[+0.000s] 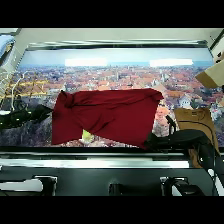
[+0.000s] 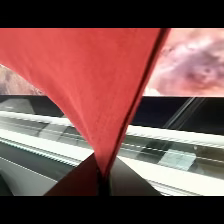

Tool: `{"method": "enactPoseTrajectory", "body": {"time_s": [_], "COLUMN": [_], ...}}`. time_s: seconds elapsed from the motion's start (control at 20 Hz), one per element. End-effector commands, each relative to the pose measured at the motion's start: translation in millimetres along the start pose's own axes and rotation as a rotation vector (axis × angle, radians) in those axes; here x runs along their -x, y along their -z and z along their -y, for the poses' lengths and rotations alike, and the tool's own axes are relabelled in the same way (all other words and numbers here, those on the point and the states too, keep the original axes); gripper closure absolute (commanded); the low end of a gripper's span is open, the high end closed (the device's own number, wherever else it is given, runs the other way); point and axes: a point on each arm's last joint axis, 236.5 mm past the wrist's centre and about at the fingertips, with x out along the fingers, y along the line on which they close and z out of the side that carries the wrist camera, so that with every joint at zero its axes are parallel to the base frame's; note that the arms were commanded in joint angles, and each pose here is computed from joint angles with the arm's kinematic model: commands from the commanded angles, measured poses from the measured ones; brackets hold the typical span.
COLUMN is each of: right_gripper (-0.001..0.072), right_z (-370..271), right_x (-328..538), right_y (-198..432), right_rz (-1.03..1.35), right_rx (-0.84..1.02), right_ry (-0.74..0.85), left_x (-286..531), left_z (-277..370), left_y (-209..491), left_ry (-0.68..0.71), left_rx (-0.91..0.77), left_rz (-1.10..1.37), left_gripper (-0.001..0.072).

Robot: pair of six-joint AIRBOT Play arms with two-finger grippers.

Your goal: Fold the clothes and pants, and hang the long-sleeved shirts on hangers.

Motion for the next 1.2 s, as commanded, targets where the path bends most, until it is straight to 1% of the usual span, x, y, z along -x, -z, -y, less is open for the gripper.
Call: {"method": "enactPoseTrajectory", "body": {"time_s": [0.0,0.05,0.1,0.15,0.2,0.3,0.35,0.45,0.5,0.6,0.65,0.75,0.8,0.9,0.95,1.05,1.15], "right_gripper": [0.0684,0.0684,0.0684,0.0684,0.0684,0.0686,0.0686,0.0686,0.0686,0.0686,0.0686,0.0685,0.0685,0.0685,0.0685,0.0685,0.0685], "right_z": [-8.0,-9.9,-11.5,-13.7,-17.8,-35.6,-49.9,-96.2,-129.1,-196.0,-230.7,-289.6,-311.8,-342.9,-350.2,-358.5,-363.6], "right_x": [7.4,9.5,11.3,13.9,18.3,38.1,54.6,108.4,148.3,234.6,282.6,371.1,408.5,471.4,492.0,523.6,537.9], "right_y": [-6.5,-8.5,-10.2,-12.9,-18.1,-39.0,-55.2,-92.6,-110.2,-125.5,-123.2,-96.8,-75.8,-24.7,-4.2,27.5,43.5], "right_rz": [0.057,0.074,0.088,0.108,0.138,0.24,0.307,0.486,0.601,0.82,0.929,1.122,1.205,1.353,1.402,1.485,1.518], "right_rx": [0.011,0.011,0.009,0.01,0.023,0.094,0.138,0.244,0.312,0.447,0.516,0.631,0.684,0.79,0.816,0.836,0.835], "right_ry": [-0.018,-0.022,-0.026,-0.03,-0.037,-0.053,-0.058,-0.088,-0.113,-0.169,-0.2,-0.27,-0.303,-0.344,-0.355,-0.381,-0.425], "left_x": [-19.0,-24.5,-29.6,-32.0,-31.8,-20.3,-8.2,33.3,65.8,152.3,209.1,322.8,383.0,487.2,527.4,586.6,608.3], "left_z": [-3.6,0.6,5.9,11.1,19.9,54.0,76.1,133.7,169.8,247.5,291.7,365.7,397.0,431.4,436.2,426.0,409.1], "left_y": [10.9,15.4,20.7,24.3,24.4,13.5,5.6,-14.6,-27.5,-53.6,-59.2,-48.9,-33.1,6.9,25.2,54.6,67.4], "left_ry": [-0.023,-0.02,-0.015,-0.01,0.012,0.117,0.172,0.275,0.32,0.377,0.408,0.451,0.454,0.402,0.371,0.299,0.225], "left_rx": [-0.022,-0.038,-0.052,-0.064,-0.064,-0.047,-0.071,-0.181,-0.249,-0.403,-0.493,-0.65,-0.726,-0.834,-0.838,-0.772,-0.715], "left_rz": [-0.035,-0.049,-0.064,-0.075,-0.08,-0.073,-0.068,-0.029,0.022,0.211,0.335,0.594,0.747,1.046,1.169,1.357,1.426], "left_gripper": [0.0171,0.0172,0.0212,0.0474,0.0691,0.069,0.0691,0.0691,0.0691,0.0692,0.0692,0.0692,0.0691,0.0692,0.0691,0.0691,0.0691]}}
